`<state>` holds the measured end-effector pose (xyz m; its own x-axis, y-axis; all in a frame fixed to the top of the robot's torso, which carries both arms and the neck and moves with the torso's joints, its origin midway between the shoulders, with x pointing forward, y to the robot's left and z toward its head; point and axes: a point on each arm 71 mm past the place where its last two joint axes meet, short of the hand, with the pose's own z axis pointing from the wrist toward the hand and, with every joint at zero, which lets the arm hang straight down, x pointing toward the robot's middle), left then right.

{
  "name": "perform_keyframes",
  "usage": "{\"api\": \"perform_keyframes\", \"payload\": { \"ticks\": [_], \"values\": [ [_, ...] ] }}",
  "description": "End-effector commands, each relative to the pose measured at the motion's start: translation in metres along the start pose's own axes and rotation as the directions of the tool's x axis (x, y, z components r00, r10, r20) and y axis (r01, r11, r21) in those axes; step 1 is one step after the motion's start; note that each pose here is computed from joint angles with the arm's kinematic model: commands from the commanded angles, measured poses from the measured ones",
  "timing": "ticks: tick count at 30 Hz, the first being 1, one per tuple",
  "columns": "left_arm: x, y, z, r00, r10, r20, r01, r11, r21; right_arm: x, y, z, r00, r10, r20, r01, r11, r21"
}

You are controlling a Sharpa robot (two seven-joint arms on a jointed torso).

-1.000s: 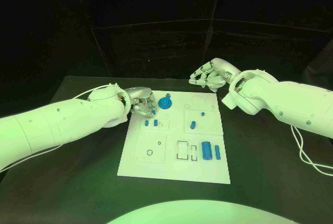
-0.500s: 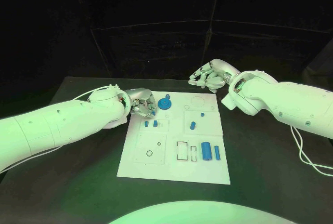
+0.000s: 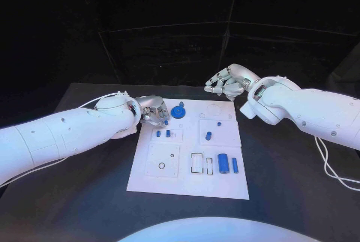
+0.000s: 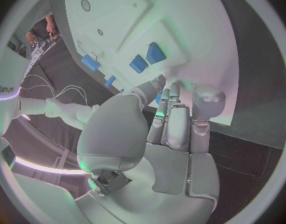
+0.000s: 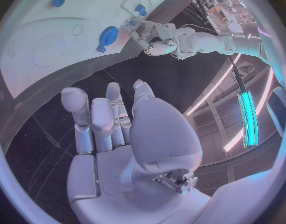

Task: Assemble the parts on the task board

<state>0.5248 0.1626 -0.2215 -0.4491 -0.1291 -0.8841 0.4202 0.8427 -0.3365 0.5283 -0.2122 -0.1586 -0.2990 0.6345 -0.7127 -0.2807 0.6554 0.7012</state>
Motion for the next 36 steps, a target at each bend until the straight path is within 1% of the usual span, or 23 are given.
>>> {"api": "perform_keyframes", "payload": {
  "ticks": [1,4,5,8,10,12,13,14,15,16,17,19,21,24,25,26,28,31,33,36],
  "values": [
    [-0.0009,0.0001,-0.0009,1.0,-0.029,0.007,0.029,1.0,-0.003,0.0,0.001,0.0,1.0,-0.002,-0.007,0.002,1.0,0.001],
    [-0.0017,0.0037,-0.003,0.999,-0.035,0.012,0.035,0.999,-0.011,0.0,0.0,0.0,1.0,-0.003,-0.013,0.003,1.0,0.006],
    [-0.0021,0.0058,-0.0042,0.999,-0.037,0.015,0.037,0.999,-0.015,0.0,0.0,-0.001,1.0,-0.009,-0.024,0.01,1.0,0.009],
    [-0.0046,0.0139,-0.0098,0.998,-0.054,0.037,0.055,0.998,-0.026,0.002,-0.002,-0.002,0.996,-0.061,-0.059,0.062,0.998,0.014],
    [-0.0077,0.0215,-0.016,0.994,-0.082,0.067,0.084,0.996,-0.03,0.002,-0.003,-0.003,0.989,-0.123,-0.081,0.124,0.992,0.012],
    [-0.0122,0.0269,-0.0216,0.986,-0.127,0.104,0.13,0.991,-0.015,0.003,-0.004,-0.003,0.978,-0.182,-0.101,0.183,0.983,0.006],
    [-0.0143,0.0281,-0.0232,0.981,-0.15,0.12,0.152,0.988,-0.002,0.004,-0.004,-0.004,0.973,-0.202,-0.107,0.204,0.979,0.003],
    [-0.0185,0.0298,-0.026,0.969,-0.2,0.146,0.198,0.98,0.026,0.005,-0.005,-0.005,0.964,-0.239,-0.117,0.241,0.971,-0.003],
    [-0.0202,0.0305,-0.0272,0.962,-0.222,0.157,0.219,0.975,0.039,0.006,-0.005,-0.006,0.959,-0.255,-0.121,0.256,0.967,-0.005],
    [-0.0254,0.0328,-0.0307,0.937,-0.295,0.186,0.285,0.955,0.078,0.008,-0.006,-0.008,0.945,-0.3,-0.13,0.301,0.953,-0.011],
    [-0.0288,0.0342,-0.033,0.916,-0.348,0.202,0.332,0.937,0.106,0.01,-0.007,-0.01,0.934,-0.33,-0.134,0.331,0.943,-0.016],
    [-0.0354,0.0372,-0.0378,0.856,-0.467,0.222,0.438,0.883,0.169,0.013,-0.007,-0.013,0.907,-0.398,-0.141,0.398,0.917,-0.026],
    [-0.0399,0.038,-0.042,0.787,-0.582,0.207,0.534,0.809,0.243,0.017,-0.008,-0.018,0.871,-0.469,-0.146,0.469,0.882,-0.037],
    [-0.0432,0.0359,-0.0468,0.703,-0.69,0.173,0.622,0.714,0.323,0.021,-0.01,-0.025,0.827,-0.542,-0.147,0.542,0.839,-0.047],
    [-0.0439,0.0348,-0.0486,0.668,-0.727,0.16,0.652,0.675,0.347,0.022,-0.01,-0.027,0.812,-0.565,-0.146,0.564,0.824,-0.051],
    [-0.0442,0.0337,-0.0502,0.637,-0.756,0.15,0.675,0.642,0.364,0.023,-0.01,-0.029,0.801,-0.582,-0.145,0.58,0.812,-0.054],
    [-0.0439,0.0309,-0.0541,0.566,-0.815,0.127,0.722,0.564,0.401,0.026,-0.01,-0.032,0.776,-0.613,-0.145,0.612,0.789,-0.06],
    [-0.0421,0.0247,-0.0592,0.489,-0.866,0.1,0.758,0.479,0.442,0.03,-0.01,-0.038,0.747,-0.648,-0.148,0.646,0.76,-0.067],
    [-0.0402,0.02,-0.0623,0.458,-0.885,0.082,0.771,0.441,0.459,0.033,-0.011,-0.041,0.735,-0.662,-0.145,0.66,0.748,-0.071],
    [-0.0377,0.0144,-0.0664,0.426,-0.902,0.062,0.784,0.403,0.472,0.036,-0.011,-0.043,0.727,-0.672,-0.142,0.669,0.739,-0.075]
  ]
}}
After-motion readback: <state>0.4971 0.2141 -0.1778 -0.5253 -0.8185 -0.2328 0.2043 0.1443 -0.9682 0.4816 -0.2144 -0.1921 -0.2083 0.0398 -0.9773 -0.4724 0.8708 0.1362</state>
